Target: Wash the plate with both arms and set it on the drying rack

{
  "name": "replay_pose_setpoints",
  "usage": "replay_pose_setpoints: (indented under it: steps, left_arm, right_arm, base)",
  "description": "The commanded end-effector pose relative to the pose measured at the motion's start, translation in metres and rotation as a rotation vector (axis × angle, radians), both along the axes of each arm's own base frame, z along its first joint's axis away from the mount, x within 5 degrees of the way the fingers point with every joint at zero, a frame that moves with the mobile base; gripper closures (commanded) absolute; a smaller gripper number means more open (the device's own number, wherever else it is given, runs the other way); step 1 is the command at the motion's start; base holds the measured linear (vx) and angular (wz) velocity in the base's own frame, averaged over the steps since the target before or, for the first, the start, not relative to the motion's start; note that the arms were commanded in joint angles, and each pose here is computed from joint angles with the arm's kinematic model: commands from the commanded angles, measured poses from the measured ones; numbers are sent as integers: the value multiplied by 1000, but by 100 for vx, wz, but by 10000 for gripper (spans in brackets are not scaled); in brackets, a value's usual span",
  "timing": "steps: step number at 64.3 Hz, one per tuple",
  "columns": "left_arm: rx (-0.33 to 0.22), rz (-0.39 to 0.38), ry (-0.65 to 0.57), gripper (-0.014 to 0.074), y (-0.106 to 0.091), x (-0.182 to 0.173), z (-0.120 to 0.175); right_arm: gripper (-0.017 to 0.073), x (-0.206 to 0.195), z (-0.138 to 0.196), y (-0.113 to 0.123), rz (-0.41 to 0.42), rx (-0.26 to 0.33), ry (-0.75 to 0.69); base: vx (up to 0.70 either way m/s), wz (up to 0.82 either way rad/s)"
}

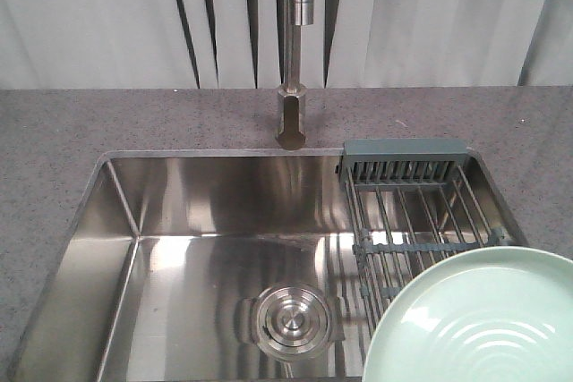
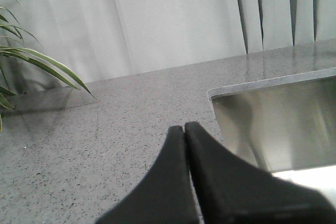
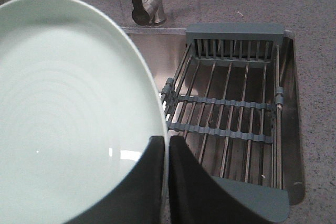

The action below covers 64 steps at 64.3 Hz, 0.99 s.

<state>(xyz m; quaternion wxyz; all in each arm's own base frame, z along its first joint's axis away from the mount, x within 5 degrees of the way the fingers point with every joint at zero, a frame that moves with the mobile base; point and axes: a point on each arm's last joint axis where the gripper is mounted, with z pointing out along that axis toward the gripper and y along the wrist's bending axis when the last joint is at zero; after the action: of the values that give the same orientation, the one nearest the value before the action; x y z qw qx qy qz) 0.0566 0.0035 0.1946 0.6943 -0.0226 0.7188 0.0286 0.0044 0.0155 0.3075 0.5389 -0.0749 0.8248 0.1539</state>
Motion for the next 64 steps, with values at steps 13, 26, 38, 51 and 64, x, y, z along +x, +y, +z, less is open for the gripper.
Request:
replay_pose_setpoints:
  steps: [13,26,38,51,64]
  left_arm:
    - [-3,5,-116,600,0,-3,17]
    - [-3,5,-116,600,0,-3,17]
    - [-3,5,-116,600,0,-3,17]
    - [-3,5,-116,600,0,-3,17]
    - [-3,5,-116,600,0,-3,17]
  right_arm:
    - [561,4,13,0,-17,24,-72]
    - [561,4,13,0,-17,24,-72]
    - [561,4,13,0,-17,24,-72]
    - [561,4,13,0,-17,24,-72]
    - [561,4,13,0,-17,24,-72]
  base:
    - [1,0]
    - [0,0]
    - [0,0]
    - [0,0]
    - [0,0]
